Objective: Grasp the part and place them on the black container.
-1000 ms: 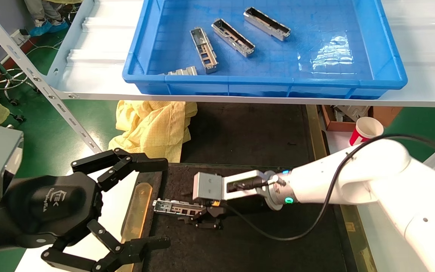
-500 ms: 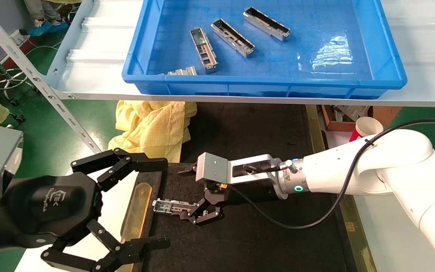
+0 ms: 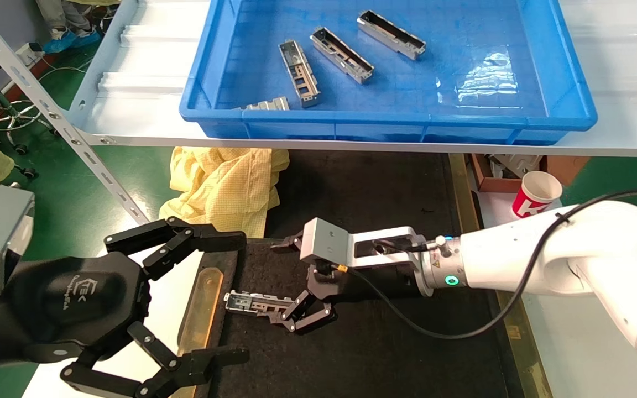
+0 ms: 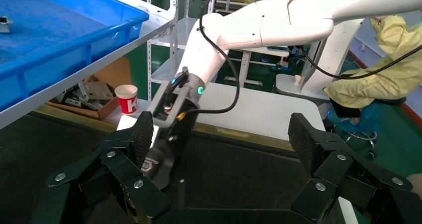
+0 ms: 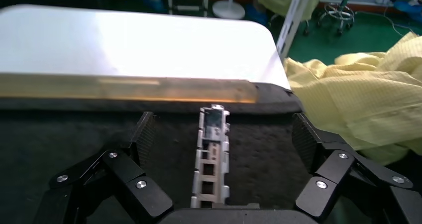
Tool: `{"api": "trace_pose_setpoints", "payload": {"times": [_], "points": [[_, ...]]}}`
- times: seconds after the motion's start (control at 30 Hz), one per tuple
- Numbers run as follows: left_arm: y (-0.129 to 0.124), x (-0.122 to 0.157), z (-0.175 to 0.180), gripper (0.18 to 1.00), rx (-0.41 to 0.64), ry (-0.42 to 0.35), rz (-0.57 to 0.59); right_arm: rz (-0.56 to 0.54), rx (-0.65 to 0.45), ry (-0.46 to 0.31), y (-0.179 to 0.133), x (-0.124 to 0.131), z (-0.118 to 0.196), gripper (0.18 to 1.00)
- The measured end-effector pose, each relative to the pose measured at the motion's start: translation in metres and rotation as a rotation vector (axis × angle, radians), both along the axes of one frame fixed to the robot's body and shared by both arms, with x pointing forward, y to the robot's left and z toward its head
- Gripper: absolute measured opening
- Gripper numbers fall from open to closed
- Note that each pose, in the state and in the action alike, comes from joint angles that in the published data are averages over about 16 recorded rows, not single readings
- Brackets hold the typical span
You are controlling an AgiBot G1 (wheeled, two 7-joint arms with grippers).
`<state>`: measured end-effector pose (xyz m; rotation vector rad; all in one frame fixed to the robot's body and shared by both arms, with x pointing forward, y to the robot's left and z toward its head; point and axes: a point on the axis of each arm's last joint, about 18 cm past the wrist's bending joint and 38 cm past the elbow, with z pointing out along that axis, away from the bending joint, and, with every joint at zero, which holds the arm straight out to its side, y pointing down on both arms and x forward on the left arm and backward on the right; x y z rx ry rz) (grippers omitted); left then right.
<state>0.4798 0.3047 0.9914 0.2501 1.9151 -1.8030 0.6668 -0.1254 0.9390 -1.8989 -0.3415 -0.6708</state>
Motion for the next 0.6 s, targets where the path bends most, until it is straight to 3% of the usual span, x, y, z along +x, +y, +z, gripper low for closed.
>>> {"api": "trace_pose_setpoints", "payload": {"times": [0.6], "points": [[0.0, 0.0, 0.0, 1.001, 0.0, 0.0, 0.0, 0.035, 0.232, 0.087, -0.061, -0.045, 0.014, 1.001]]}}
